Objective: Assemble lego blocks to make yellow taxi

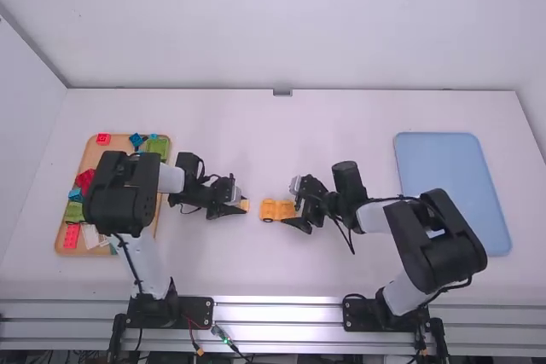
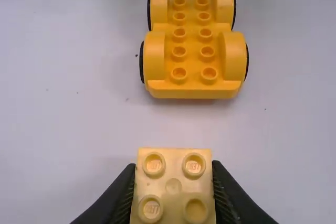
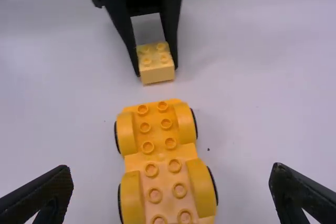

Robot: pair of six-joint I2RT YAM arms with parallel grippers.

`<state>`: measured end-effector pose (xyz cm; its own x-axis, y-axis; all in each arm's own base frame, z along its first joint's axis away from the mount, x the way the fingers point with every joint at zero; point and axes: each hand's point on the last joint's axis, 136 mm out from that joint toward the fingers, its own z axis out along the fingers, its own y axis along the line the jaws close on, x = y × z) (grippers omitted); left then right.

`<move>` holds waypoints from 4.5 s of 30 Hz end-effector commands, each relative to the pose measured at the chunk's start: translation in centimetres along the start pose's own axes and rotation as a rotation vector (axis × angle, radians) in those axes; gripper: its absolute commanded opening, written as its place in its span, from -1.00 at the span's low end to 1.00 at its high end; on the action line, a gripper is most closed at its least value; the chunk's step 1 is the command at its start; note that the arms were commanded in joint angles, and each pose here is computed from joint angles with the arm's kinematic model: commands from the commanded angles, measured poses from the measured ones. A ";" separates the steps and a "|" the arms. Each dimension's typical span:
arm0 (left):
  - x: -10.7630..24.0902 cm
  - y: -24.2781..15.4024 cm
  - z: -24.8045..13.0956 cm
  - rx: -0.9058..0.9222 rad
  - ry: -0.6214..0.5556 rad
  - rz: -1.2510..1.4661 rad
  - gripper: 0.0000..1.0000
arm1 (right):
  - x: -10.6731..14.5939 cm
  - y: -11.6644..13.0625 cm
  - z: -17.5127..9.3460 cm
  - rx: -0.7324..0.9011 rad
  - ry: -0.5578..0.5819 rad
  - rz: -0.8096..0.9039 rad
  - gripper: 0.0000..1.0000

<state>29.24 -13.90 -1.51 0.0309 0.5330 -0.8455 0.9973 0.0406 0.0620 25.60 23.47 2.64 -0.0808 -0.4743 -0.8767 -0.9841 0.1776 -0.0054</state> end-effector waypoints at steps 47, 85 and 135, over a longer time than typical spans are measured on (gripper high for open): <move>-8.2 -2.9 4.4 0.026 -0.014 -0.061 -0.96 | 4.5 0.2 4.3 -0.111 -0.057 -0.045 -0.03; -5.7 -2.1 6.4 -0.011 0.048 -0.059 -0.96 | 4.4 0.8 4.2 -0.139 -0.069 -0.015 -0.03; -7.1 -1.6 4.8 -0.071 0.093 -0.200 -0.96 | 4.7 0.9 4.2 -0.140 -0.055 -0.001 0.00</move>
<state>27.96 -22.12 2.80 -0.1480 0.5695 -0.8086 0.9791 0.1998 -0.0385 25.66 25.09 -2.89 -0.0382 -0.4188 -0.9073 -0.9984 0.0548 0.0167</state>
